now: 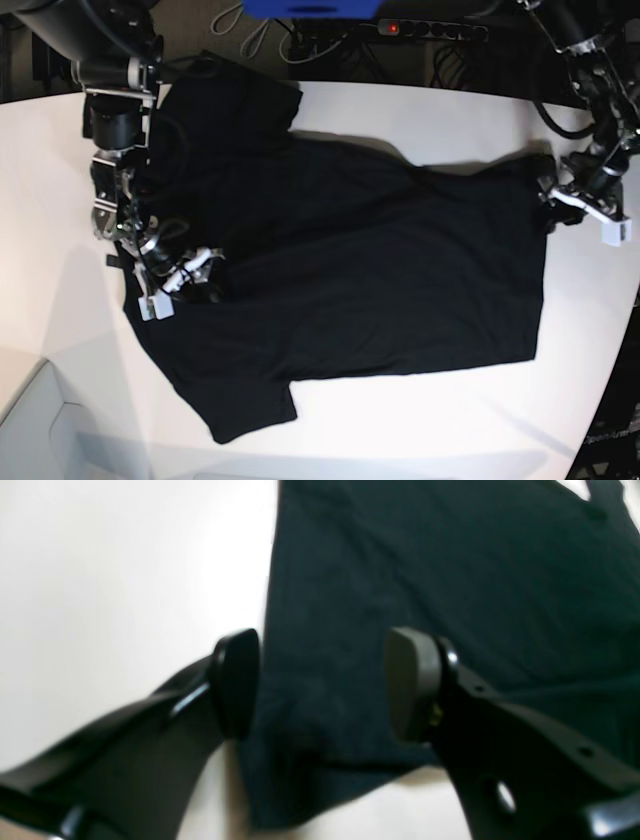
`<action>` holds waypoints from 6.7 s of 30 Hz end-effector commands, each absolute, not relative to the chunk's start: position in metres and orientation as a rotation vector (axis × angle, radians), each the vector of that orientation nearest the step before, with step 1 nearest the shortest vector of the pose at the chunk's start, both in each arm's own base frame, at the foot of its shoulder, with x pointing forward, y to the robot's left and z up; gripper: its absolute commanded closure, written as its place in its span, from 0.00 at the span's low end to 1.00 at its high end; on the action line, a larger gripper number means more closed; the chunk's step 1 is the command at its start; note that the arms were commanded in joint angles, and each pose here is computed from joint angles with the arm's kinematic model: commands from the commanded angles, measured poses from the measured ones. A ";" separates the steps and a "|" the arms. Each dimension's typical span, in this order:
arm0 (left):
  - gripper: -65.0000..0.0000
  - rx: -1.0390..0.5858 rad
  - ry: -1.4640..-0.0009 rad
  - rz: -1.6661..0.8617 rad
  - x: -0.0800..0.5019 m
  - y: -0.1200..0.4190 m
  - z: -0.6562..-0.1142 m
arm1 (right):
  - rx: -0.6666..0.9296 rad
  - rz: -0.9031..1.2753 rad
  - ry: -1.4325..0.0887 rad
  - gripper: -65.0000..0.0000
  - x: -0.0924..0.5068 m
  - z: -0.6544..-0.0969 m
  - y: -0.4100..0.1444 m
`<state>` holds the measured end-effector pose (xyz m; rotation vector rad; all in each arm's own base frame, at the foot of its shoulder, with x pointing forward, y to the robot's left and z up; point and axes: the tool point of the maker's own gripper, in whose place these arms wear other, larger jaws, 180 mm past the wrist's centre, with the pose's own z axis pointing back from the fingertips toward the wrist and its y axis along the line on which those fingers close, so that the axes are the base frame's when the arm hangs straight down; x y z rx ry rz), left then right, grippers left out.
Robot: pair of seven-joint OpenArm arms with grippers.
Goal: Layout the t-shirt on the table in an organized manner, then fold the t-shirt properly
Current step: 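Hold the shirt edges with both grippers to keep it taut, then release the shirt edge with the left gripper and regrasp it nearer the sleeve, then pull the shirt side with the left gripper toward the collar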
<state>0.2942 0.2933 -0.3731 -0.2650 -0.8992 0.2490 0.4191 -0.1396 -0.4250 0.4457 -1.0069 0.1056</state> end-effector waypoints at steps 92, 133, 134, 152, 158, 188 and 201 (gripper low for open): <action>0.77 0.099 -0.815 -0.536 0.371 0.220 -0.337 | 0.387 0.114 -0.949 0.42 0.412 -0.437 -0.155; 0.77 0.167 -0.599 -0.655 0.306 0.244 -0.386 | 0.413 0.110 -0.953 0.42 0.413 -0.436 -0.142; 0.77 0.150 -0.577 -0.653 0.308 0.243 -0.395 | 0.413 0.110 -0.953 0.42 0.413 -0.436 -0.142; 0.77 0.140 -0.532 -0.654 0.402 0.276 -0.431 | 0.386 0.131 -0.956 0.42 0.393 -0.440 -0.149; 0.77 0.131 -0.625 -0.644 0.438 0.263 -0.402 | 0.340 0.229 -1.114 0.42 0.391 -0.387 -0.145; 0.77 0.291 -0.837 -0.450 0.338 0.311 -0.360 | 0.315 0.229 -0.988 0.94 0.325 -0.431 -0.156; 0.25 0.303 -0.854 -0.378 0.326 0.319 -0.357 | 0.292 0.264 -1.067 0.94 0.348 -0.402 -0.159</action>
